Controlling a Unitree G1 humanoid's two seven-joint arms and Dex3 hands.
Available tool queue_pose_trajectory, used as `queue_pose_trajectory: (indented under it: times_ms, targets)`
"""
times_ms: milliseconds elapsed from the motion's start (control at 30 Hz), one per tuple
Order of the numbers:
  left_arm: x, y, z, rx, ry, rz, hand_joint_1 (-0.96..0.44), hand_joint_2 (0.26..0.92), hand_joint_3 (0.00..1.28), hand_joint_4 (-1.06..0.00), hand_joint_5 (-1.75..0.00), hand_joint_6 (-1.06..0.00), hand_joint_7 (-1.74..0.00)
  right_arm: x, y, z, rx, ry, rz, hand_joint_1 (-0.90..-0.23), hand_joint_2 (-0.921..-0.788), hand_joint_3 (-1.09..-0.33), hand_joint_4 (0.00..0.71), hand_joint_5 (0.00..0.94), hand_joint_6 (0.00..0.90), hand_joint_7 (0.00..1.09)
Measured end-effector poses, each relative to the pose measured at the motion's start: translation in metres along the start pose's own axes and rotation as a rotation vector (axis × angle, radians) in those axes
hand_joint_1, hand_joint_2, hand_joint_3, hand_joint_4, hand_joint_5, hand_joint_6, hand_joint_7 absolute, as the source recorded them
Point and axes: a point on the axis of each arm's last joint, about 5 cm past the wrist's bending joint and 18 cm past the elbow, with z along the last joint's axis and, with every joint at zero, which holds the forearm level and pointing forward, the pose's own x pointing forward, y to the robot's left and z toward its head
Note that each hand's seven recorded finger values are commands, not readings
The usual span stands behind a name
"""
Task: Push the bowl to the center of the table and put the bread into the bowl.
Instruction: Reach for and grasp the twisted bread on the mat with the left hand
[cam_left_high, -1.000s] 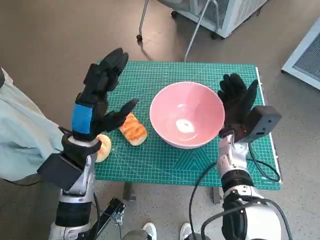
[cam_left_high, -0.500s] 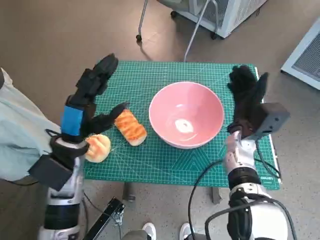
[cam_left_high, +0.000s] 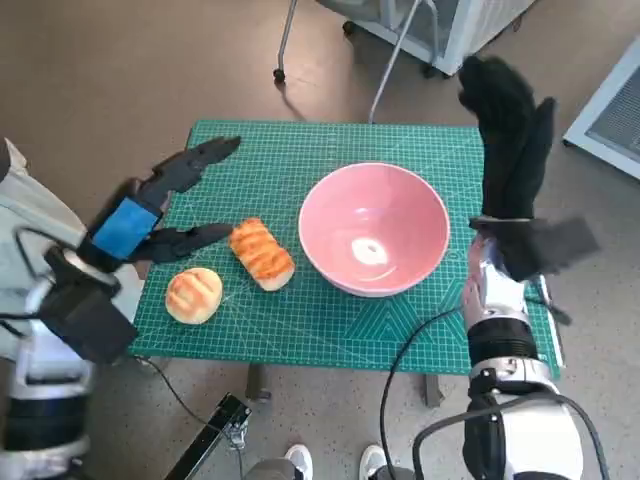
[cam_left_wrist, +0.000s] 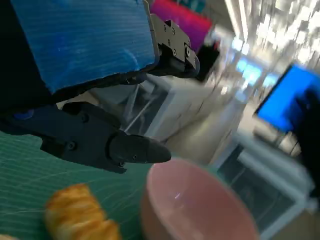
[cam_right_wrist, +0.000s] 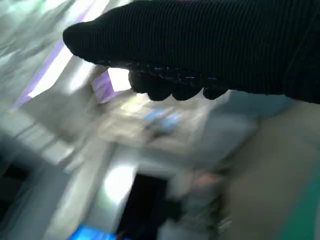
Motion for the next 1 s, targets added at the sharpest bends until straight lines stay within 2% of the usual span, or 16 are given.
queue_pose_trajectory:
  times_ms: [133, 267, 467, 700, 1000]
  targets:
    - [0.008, 0.008, 0.0, 0.033, 0.025, -0.121, -0.21, 0.834, 0.02, -0.33, 0.0, -0.47, -0.1, 0.0051, 0.002, 0.009, 0.023, -0.092, 0.104, -0.704, -0.921, -0.813, 0.302, 0.021, 0.034, 0.81]
    - [0.014, 0.01, -0.003, 0.075, 0.072, -0.243, -0.15, 0.814, 0.01, -0.3, 0.0, -0.45, -0.08, 0.0032, 0.003, 0.014, 0.025, -0.136, 0.155, -0.694, -0.921, -0.811, 0.3, 0.019, 0.021, 0.82]
    - [0.023, 0.003, -0.008, 0.137, 0.143, -0.405, -0.11, 0.803, 0.0, -0.27, 0.0, -0.44, -0.06, -0.0032, 0.004, 0.017, 0.015, -0.154, 0.176, -0.685, -0.921, -0.813, 0.3, 0.019, 0.002, 0.83]
    - [0.033, -0.009, -0.013, 0.239, 0.183, -0.545, -0.1, 0.802, 0.0, -0.24, 0.0, -0.42, -0.04, -0.0052, 0.005, 0.018, 0.013, -0.153, 0.191, -0.681, -0.921, -0.813, 0.301, 0.018, -0.001, 0.84]
    - [0.044, -0.018, -0.022, 0.346, 0.245, -0.636, -0.1, 0.803, 0.0, -0.24, 0.0, -0.42, -0.04, -0.0067, 0.005, 0.019, 0.014, -0.149, 0.193, -0.675, -0.921, -0.815, 0.301, 0.018, -0.001, 0.84]
